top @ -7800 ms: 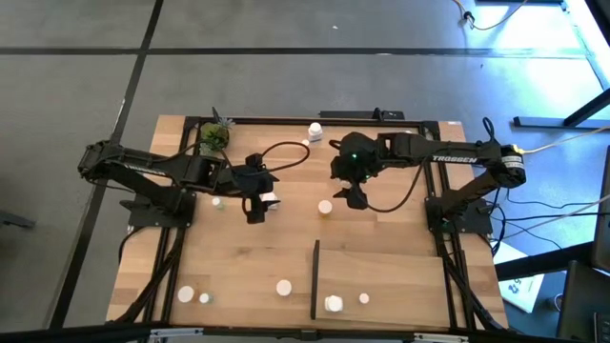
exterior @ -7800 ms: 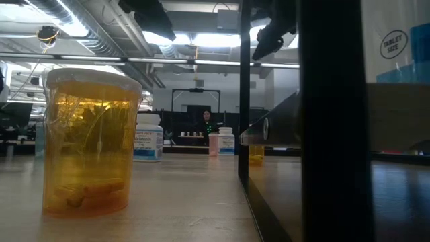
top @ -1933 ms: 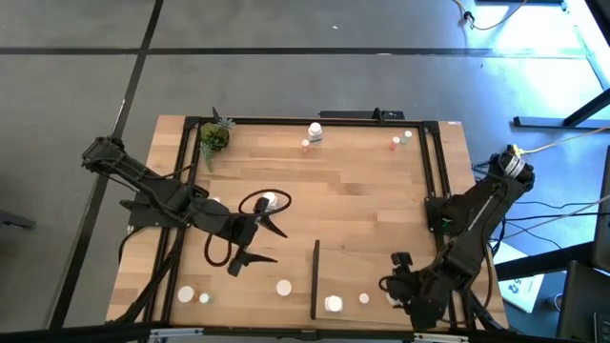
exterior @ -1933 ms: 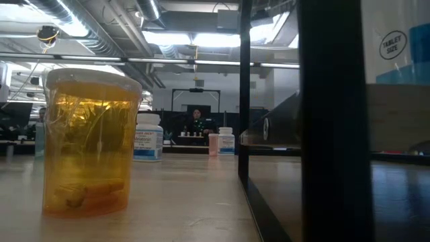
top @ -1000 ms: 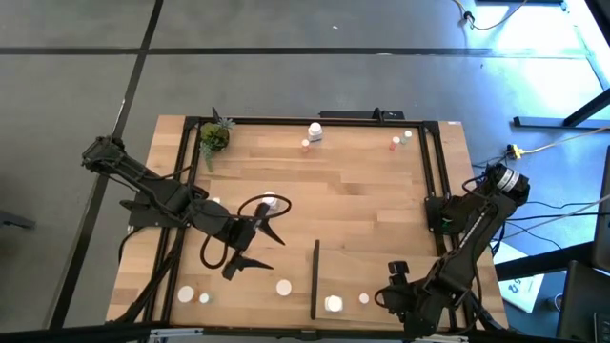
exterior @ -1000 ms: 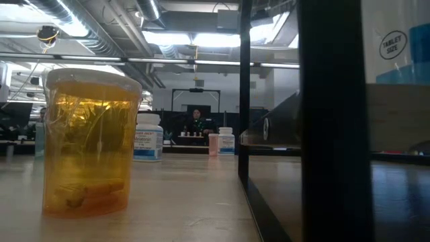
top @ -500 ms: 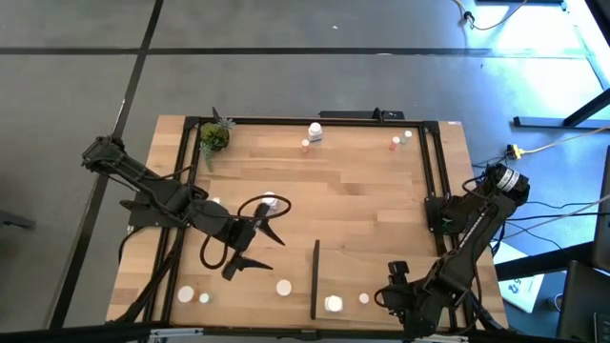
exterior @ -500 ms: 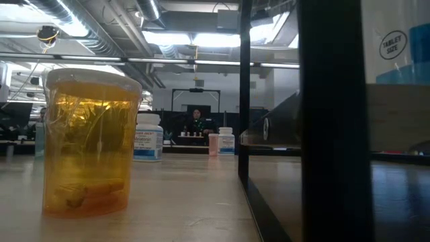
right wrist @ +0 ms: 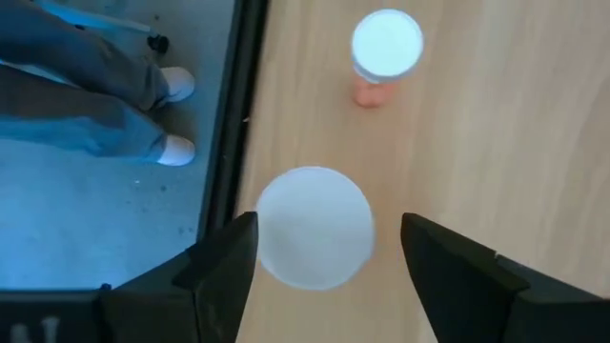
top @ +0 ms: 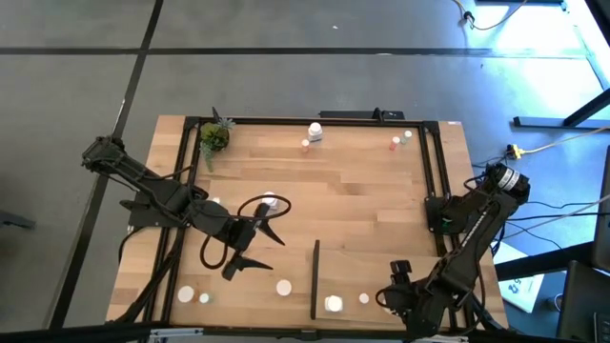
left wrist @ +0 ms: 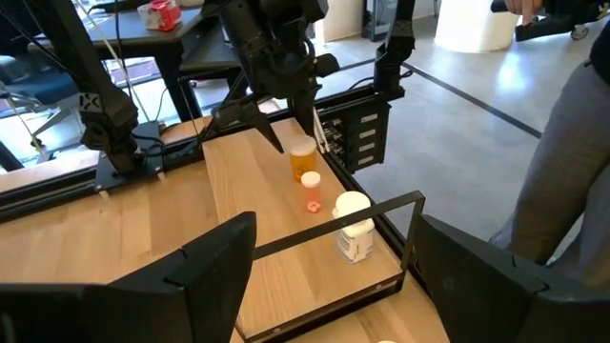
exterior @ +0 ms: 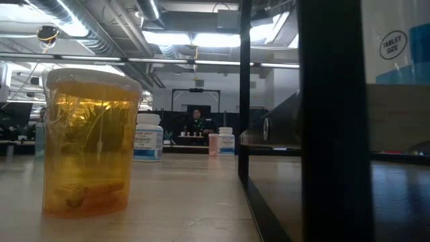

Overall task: Pick and place medicine bottles onto shelf by color
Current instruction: Put the top right blue pill bottle on the shelf

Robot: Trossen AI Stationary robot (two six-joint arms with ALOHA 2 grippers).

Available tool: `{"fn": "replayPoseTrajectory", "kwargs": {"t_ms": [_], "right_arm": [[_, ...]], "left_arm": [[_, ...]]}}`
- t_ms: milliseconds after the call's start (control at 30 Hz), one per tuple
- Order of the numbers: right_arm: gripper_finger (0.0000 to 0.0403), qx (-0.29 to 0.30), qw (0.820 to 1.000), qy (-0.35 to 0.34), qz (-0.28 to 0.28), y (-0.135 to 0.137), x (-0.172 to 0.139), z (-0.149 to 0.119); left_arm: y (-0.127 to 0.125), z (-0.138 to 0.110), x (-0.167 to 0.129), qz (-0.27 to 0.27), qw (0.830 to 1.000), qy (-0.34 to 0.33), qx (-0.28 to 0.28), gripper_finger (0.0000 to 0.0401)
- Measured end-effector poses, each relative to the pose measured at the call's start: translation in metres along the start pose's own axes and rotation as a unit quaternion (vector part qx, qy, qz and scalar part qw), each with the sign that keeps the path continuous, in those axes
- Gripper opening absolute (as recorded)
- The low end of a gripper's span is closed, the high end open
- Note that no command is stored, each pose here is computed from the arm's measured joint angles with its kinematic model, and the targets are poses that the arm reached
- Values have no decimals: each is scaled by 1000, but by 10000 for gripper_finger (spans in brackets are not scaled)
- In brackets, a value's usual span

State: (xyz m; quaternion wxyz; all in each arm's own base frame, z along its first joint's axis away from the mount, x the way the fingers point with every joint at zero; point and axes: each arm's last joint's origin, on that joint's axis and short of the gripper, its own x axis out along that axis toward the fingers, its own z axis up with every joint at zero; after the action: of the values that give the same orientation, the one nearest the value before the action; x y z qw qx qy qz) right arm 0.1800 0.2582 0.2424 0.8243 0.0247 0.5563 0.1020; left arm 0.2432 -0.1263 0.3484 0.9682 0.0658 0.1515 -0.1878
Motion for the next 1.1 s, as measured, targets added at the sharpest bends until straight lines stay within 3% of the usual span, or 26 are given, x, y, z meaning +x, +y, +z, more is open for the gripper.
{"fn": "replayPoseTrajectory", "kwargs": {"t_ms": [300,467,667,900,1100], "right_arm": [[259,4,1000,7,-30,-5,-11,7],[259,3,996,-7,-88,-11,-28,16],[259,0,994,-15,-108,-16,-38,26],[259,38,992,-42,-114,-27,-63,54],[259,46,986,-93,-127,-38,-92,80]], "left_arm": [[0,0,0,0,1000,1,0,277],[0,0,0,0,1000,1,0,277],[0,0,0,0,1000,1,0,277],[0,0,0,0,1000,1,-4,277],[0,-6,0,5,999,29,-41,277]]}}
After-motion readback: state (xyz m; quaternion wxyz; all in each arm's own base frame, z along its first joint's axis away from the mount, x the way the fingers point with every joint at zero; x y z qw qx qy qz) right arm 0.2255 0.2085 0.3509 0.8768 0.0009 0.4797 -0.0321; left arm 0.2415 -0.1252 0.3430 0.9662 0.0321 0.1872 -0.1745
